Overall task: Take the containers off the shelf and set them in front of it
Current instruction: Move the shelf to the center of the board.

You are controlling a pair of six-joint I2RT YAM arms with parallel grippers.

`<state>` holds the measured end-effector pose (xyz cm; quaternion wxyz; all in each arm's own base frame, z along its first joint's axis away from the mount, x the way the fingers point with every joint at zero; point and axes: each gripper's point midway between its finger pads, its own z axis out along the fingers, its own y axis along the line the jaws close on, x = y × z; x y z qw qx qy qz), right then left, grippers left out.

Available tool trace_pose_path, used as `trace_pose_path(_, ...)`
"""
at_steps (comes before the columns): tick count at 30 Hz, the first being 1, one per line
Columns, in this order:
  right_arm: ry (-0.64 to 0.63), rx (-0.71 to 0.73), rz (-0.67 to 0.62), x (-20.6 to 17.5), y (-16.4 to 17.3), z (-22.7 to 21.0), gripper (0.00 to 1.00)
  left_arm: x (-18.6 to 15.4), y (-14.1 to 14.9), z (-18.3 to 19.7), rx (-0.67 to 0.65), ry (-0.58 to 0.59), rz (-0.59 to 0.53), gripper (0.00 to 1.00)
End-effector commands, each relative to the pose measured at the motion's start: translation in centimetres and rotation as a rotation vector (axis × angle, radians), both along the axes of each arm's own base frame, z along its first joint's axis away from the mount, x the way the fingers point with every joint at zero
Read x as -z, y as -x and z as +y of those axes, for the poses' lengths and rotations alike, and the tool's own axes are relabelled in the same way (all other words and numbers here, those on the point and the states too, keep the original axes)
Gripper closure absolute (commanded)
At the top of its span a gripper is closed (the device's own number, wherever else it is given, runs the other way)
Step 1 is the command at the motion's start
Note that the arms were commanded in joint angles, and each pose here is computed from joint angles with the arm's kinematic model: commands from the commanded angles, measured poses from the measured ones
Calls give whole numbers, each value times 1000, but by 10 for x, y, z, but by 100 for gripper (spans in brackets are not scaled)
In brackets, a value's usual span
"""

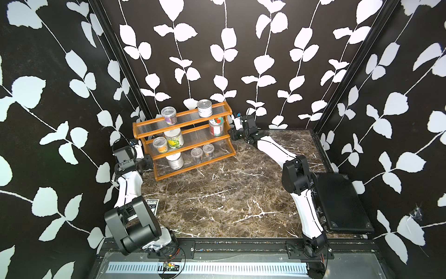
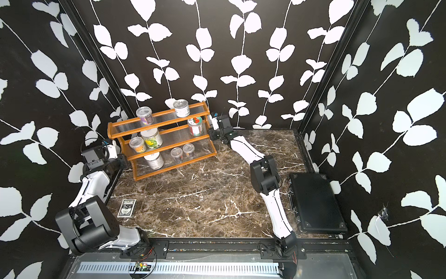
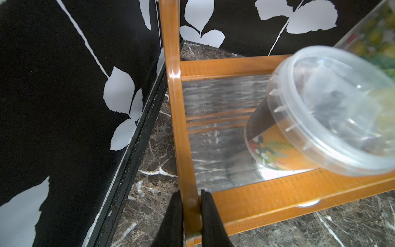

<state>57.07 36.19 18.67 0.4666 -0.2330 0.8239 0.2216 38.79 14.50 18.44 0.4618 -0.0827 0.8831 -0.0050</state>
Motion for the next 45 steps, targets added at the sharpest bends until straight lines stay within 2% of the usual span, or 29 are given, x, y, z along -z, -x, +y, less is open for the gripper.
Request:
trace_pose_path(1,5,-11,-32,-5,-2,8,62,-1,2,-8,30,9,-6,94)
trace_pose_path(6,-10,24,-46,-7,-2,3,83,-5,2,-9,31,17,-18,93)
trace_pose_path(12,-37,84,-88,-19,1,-9,91,-11,2,-13,44,20,-30,93)
trace_pose_path(22,-25,136,-124,-29,25,-43,96,-19,3,-44,122,14,-37,93)
trace_pose_path(28,3,171,-122,-27,53,-71,96,-21,0,-77,199,29,-41,93)
trace_pose_path(33,40,216,-108,-19,81,-97,96,-26,-3,-91,214,55,-77,93)
trace_pose_path(36,75,260,-94,-6,96,-119,96,-27,-8,-105,260,53,-73,93)
trace_pose_path(45,127,374,-105,-6,117,-179,96,-20,-34,-153,378,70,-65,93)
